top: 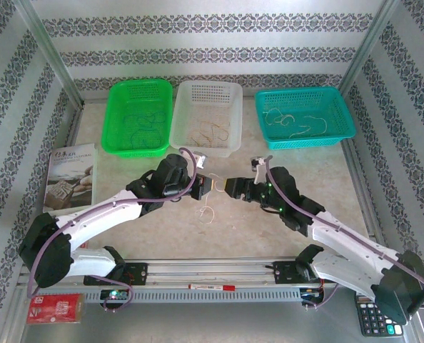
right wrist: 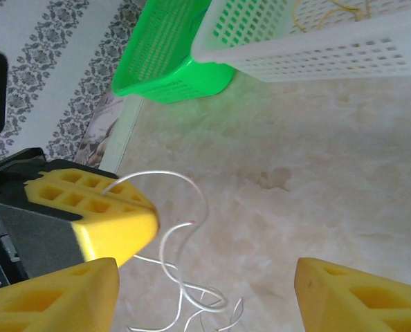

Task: Untangle the cables

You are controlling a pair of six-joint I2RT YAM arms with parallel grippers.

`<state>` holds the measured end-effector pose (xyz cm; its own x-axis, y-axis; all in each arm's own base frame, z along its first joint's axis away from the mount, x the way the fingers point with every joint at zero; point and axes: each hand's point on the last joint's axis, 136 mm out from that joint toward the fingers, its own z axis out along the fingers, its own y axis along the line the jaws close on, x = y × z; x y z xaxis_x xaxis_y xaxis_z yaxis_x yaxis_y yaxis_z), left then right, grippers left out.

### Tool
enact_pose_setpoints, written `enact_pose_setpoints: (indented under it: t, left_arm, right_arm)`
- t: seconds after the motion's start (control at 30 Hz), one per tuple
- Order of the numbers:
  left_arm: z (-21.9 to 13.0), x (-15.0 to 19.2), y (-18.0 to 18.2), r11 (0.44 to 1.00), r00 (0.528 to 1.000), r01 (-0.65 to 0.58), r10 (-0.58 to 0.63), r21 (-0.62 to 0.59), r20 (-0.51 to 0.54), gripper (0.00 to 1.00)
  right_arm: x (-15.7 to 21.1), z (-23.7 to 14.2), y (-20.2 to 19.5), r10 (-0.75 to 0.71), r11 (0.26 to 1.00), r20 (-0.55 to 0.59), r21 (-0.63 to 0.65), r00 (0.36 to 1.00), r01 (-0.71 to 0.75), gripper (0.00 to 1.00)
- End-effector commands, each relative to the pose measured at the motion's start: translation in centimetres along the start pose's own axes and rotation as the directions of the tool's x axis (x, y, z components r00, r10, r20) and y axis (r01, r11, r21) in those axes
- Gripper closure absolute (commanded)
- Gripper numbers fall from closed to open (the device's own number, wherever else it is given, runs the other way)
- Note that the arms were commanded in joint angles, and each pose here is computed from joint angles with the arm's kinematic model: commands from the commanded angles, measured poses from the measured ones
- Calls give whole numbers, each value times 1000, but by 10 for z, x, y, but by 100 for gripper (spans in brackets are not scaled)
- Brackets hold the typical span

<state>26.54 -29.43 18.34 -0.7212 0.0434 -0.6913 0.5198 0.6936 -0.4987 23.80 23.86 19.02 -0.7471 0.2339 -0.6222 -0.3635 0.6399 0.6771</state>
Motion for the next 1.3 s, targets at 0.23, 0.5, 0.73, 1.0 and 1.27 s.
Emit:
enact_pose_setpoints:
  t: [0.23, 0.5, 0.73, 1.0, 1.27]
  left_arm:
    - [-18, -23, -25, 998, 997, -9, 4, 66, 72, 100]
    - [-25, -19, -28, 994, 994, -28, 16, 104, 110, 100]
    - [-32, -24, -36, 986, 983, -57, 28, 159, 181, 100]
    - [-47, -34, -41, 982, 965, -93, 48, 165, 258, 96]
    - [-47, -41, -45, 976, 955, -112, 54, 185, 291, 53]
  right_arm:
    - [-11, 30, 28, -71, 994, 6, -79, 997, 71, 67]
    - [-66, 6, 81, -132, 976, 118, -156, 984, 150, 100]
    - [-113, -20, 145, -178, 937, 195, -264, 964, 227, 100]
    - [-133, -34, 175, -196, 913, 239, -309, 951, 266, 100]
    - [-135, -40, 200, -190, 890, 232, -369, 954, 268, 100]
